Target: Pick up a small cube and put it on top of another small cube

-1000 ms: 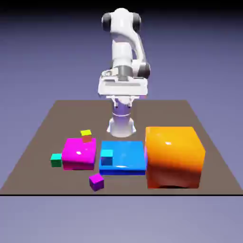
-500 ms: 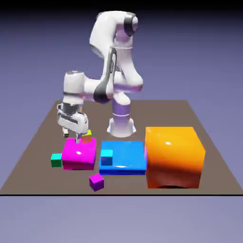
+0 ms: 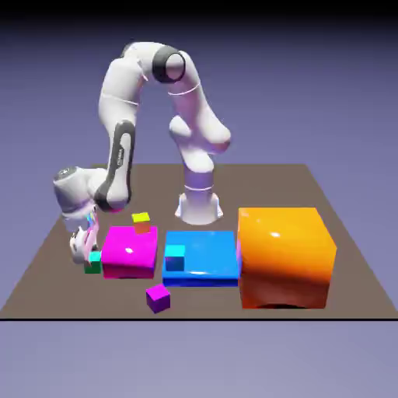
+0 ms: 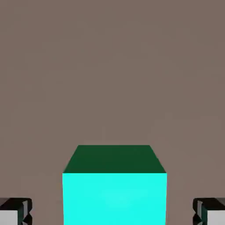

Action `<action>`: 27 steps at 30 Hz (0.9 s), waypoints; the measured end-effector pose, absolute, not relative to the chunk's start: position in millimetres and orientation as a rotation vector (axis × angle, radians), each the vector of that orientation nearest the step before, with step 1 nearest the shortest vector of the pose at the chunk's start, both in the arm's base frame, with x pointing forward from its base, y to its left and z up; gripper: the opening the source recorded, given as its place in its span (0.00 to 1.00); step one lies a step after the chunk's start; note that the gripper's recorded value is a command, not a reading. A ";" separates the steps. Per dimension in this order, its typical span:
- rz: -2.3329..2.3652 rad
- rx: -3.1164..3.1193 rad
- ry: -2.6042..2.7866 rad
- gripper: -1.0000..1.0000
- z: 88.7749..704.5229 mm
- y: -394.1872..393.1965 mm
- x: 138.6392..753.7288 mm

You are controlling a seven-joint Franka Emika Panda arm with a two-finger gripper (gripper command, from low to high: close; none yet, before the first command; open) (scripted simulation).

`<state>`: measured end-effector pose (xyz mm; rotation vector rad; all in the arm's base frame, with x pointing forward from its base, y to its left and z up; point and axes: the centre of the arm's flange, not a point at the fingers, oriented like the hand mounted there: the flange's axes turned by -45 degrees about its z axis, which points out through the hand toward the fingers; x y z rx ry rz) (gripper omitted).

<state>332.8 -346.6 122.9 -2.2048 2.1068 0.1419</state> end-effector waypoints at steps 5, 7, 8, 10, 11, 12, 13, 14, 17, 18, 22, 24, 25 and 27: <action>0.141 -2.205 2.106 0.00 178.7 -352.4 333.7; 0.160 -2.249 2.089 0.00 197.3 -350.9 330.7; 0.179 -2.291 2.070 0.00 202.1 -348.8 328.2; 0.217 -2.373 2.033 0.00 211.6 -344.5 322.9; 0.237 -2.412 2.014 0.00 216.3 -342.3 320.1; 0.257 -2.449 1.994 0.00 220.9 -340.0 317.2; 0.276 -2.489 1.972 0.00 225.8 -335.2 317.9; 0.293 -2.531 1.947 0.00 230.8 -328.4 321.4; 0.278 -2.594 1.909 0.00 238.0 -291.9 364.0; 0.268 -2.605 1.901 0.00 239.6 -280.0 377.0; 0.226 -2.643 1.867 0.00 246.4 -226.9 424.8; 0.205 -2.659 1.848 0.00 250.4 -197.3 445.9; 0.193 -2.666 1.838 0.00 252.5 -181.9 455.7; 0.179 -2.619 1.845 0.00 250.0 -168.3 468.6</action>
